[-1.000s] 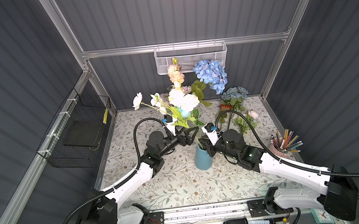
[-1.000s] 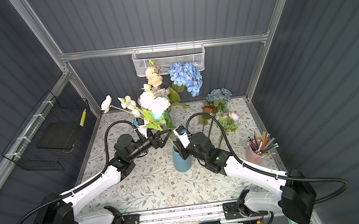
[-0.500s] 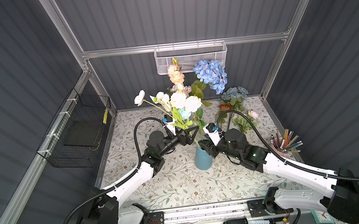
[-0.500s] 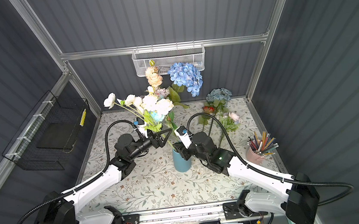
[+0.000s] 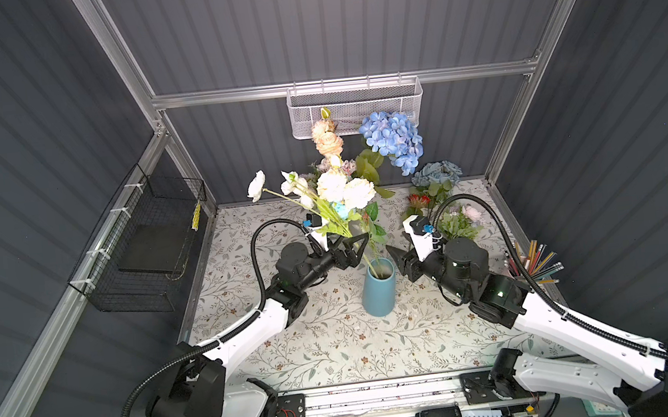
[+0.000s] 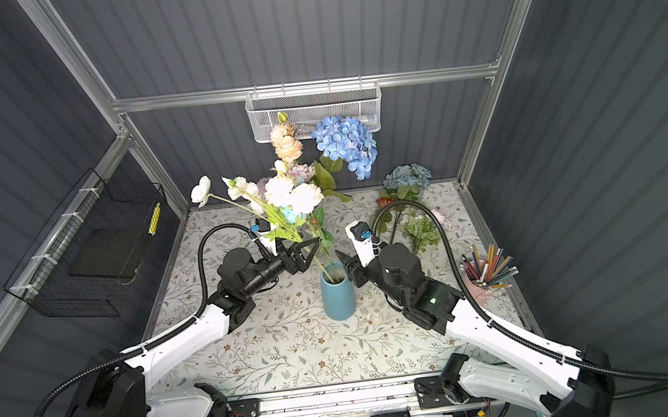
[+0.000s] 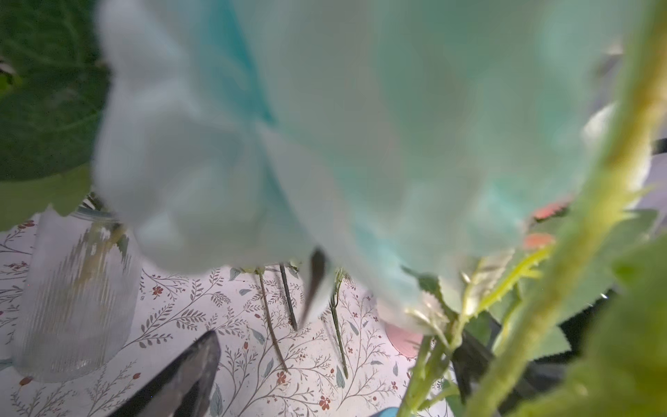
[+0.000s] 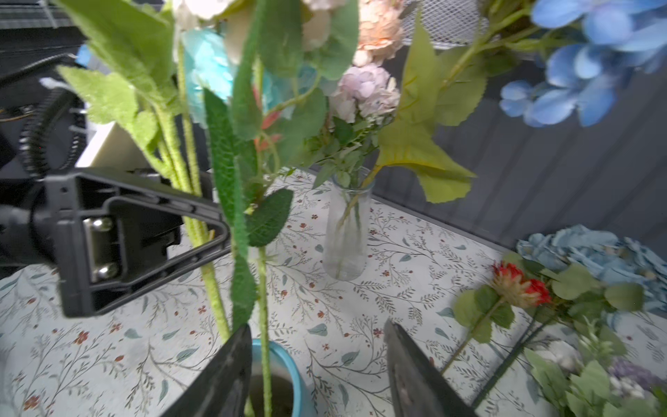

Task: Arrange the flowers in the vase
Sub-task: 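Open the right gripper and move it back to the flower pile, then close the right gripper on the red gerbera stem in the pile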

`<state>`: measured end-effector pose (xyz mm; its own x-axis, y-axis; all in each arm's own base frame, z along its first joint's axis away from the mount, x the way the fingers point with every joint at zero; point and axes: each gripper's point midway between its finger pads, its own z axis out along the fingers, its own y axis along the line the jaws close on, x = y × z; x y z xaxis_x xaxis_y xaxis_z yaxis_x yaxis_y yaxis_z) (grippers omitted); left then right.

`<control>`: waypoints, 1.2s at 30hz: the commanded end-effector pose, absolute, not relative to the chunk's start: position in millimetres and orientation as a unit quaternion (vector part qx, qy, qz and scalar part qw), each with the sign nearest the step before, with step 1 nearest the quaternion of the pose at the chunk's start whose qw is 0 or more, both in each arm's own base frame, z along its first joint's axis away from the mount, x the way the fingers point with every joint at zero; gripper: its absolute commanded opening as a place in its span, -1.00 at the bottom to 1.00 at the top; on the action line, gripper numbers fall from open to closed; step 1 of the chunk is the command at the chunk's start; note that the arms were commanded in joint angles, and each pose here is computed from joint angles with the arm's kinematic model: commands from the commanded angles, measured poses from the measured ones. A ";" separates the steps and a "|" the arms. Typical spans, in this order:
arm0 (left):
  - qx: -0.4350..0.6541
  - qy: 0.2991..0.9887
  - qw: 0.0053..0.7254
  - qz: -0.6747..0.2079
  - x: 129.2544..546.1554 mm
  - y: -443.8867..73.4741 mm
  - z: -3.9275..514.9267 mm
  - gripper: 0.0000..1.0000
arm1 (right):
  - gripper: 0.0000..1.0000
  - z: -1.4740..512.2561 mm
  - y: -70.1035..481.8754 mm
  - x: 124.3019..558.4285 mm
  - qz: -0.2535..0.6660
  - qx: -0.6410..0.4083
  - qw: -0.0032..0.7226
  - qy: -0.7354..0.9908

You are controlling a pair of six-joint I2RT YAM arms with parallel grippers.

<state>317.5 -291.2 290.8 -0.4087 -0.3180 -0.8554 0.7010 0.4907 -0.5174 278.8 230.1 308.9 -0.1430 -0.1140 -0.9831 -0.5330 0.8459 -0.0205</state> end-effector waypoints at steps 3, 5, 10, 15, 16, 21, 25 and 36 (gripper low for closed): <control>0.137 0.668 0.541 -0.492 321.4 -295.0 309.2 0.98 | 0.16 279.7 178.6 309.6 0.139 -0.084 0.607 0.778; 0.137 0.668 0.540 -0.493 321.5 -295.2 308.7 0.98 | 0.14 261.9 160.0 321.2 0.146 -0.033 0.587 0.796; 0.138 0.669 0.541 -0.491 322.1 -295.5 307.5 0.98 | 0.15 217.2 139.0 344.9 0.154 0.025 0.525 0.837; 0.139 0.669 0.538 -0.492 322.5 -296.9 305.9 0.98 | 0.15 171.3 135.0 372.4 0.148 0.052 0.442 0.883; 0.139 0.669 0.538 -0.493 322.5 -296.8 305.7 0.99 | 0.14 164.4 134.7 378.7 0.146 0.056 0.429 0.890; 0.140 0.668 0.542 -0.490 320.6 -295.0 307.9 0.98 | 0.12 133.8 132.8 406.1 0.129 0.077 0.385 0.911; 0.141 0.671 0.541 -0.487 318.7 -293.1 305.9 0.99 | 0.09 116.0 122.8 426.8 0.113 0.103 0.360 0.920; 0.143 0.673 0.542 -0.483 318.4 -292.4 306.0 0.98 | -0.11 63.0 122.7 461.0 0.109 0.116 0.288 0.944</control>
